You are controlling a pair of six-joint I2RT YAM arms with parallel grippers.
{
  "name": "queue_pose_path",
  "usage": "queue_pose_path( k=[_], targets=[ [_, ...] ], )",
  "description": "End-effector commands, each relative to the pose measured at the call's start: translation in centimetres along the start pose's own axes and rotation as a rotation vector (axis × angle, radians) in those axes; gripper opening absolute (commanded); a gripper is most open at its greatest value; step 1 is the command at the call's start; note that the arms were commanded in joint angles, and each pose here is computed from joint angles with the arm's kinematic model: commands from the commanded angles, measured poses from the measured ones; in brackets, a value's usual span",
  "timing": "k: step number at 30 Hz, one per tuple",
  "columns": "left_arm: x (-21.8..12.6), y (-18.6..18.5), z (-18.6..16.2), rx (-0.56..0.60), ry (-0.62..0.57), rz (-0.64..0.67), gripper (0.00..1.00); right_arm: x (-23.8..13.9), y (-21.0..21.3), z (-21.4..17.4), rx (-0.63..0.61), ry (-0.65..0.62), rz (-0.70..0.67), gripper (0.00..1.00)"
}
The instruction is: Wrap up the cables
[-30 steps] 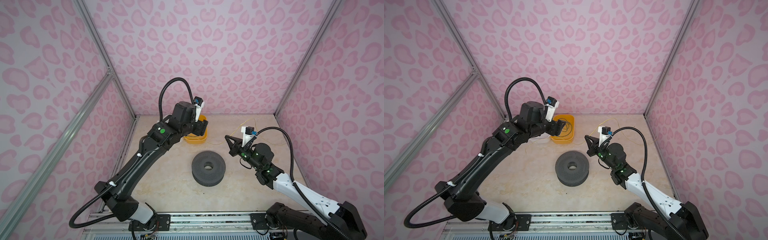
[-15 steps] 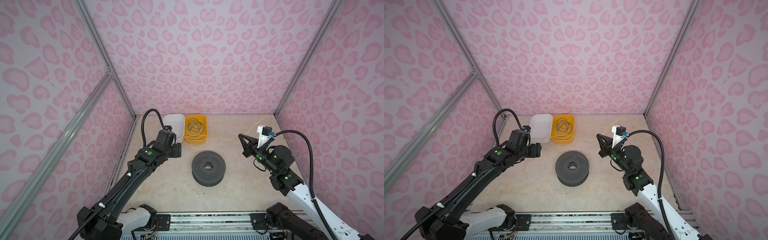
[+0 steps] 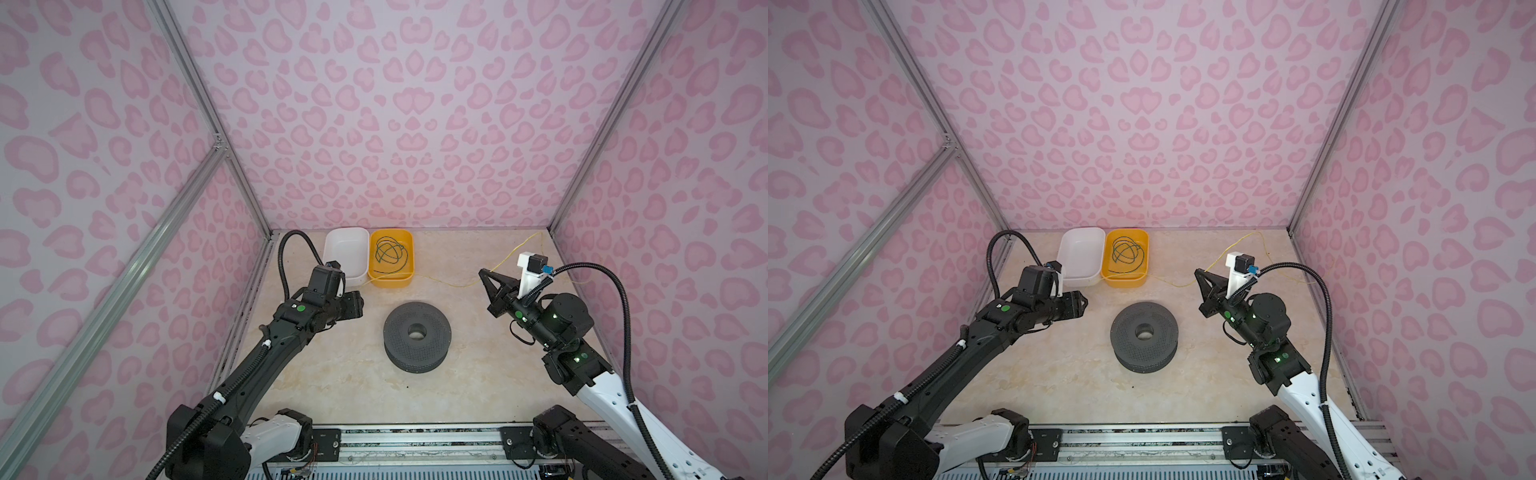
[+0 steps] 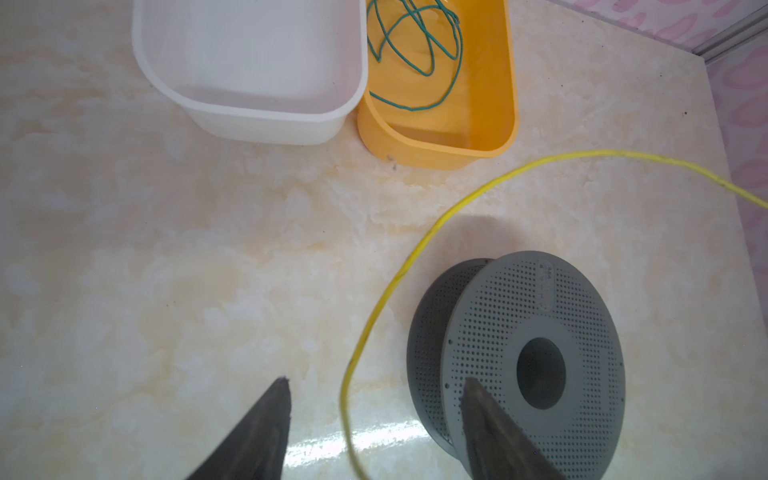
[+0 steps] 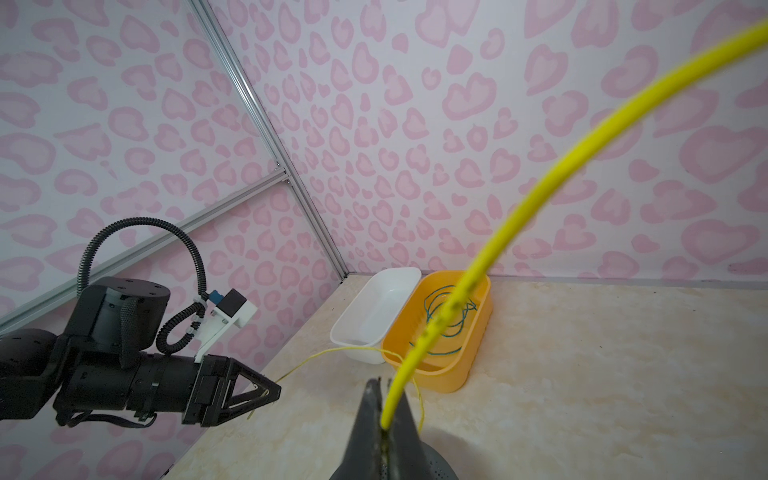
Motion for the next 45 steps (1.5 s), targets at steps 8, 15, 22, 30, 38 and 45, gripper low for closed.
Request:
queue_pose_path(
  k=[8, 15, 22, 30, 38, 45],
  targets=[
    [1.0, -0.2, 0.5, -0.031, -0.012, -0.058, 0.23, -0.3, 0.3, 0.7, 0.007, -0.03, 0.014, 0.0],
    [1.2, 0.0, 0.6, -0.026, -0.017, -0.063, 0.2, -0.4, 0.4, 0.9, 0.018, -0.037, 0.023, 0.0],
    [1.2, 0.2, 1.0, -0.012, -0.025, -0.06, 0.04, -0.6, 0.5, 0.9, 0.022, -0.035, 0.024, 0.0],
    [0.7, 0.3, 1.0, 0.021, -0.025, -0.049, 0.04, -0.8, -0.4, 1.1, 0.024, -0.043, -0.019, 0.0],
    [0.1, 1.0, 0.4, 0.057, -0.024, -0.035, 0.04, -2.0, -4.6, 2.5, 0.074, -0.083, -0.177, 0.0],
    [0.5, 0.8, -0.7, 0.085, 0.047, -0.059, 0.03, -3.1, -8.7, 4.1, 0.181, -0.158, -0.295, 0.0]
  ],
)
Point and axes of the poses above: each gripper's point midway between its finger pads, its own x axis out along the fingers, its own y axis along the line the jaws close on, z = x × y, the point moved 3 cm from there along -x, back along the fingers, and after that the axes turned 15 degrees about -x, right-handed, at the moved point
